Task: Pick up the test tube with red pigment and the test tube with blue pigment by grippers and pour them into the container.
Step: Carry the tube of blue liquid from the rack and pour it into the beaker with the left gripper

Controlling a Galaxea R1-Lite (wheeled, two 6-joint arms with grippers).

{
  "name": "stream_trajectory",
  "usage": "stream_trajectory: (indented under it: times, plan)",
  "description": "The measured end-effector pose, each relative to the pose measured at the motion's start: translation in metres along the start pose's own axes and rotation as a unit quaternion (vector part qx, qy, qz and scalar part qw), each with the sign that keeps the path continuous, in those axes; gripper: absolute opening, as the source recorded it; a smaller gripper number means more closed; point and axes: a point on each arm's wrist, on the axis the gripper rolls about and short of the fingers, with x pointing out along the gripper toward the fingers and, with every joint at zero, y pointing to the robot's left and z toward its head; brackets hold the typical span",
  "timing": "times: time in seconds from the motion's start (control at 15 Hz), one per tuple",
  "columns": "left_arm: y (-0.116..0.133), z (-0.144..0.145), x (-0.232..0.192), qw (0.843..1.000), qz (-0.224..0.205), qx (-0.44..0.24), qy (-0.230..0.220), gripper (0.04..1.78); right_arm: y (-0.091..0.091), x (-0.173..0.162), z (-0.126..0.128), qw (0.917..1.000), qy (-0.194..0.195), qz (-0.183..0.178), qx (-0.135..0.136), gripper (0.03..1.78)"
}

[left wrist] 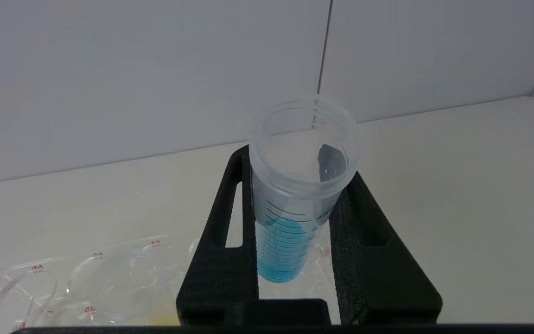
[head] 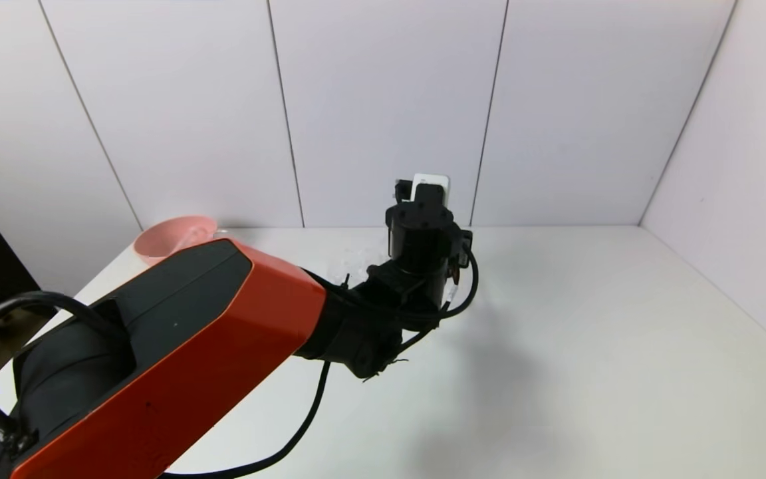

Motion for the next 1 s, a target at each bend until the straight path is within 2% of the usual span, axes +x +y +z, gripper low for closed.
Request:
stream_trajectory:
  times: [0.47, 1.0]
  plan:
    - [0.01, 0.039, -0.009, 1.0, 0.008, 0.002, -0.028, 0.46, 0.0, 0.0, 0.0, 1.0, 0.0, 0.0, 0.0, 1.77]
    - [0.063, 0.076, -0.014, 0.997, 0.062, 0.022, -0.05, 0.46, 0.0, 0.0, 0.0, 1.0, 0.0, 0.0, 0.0, 1.77]
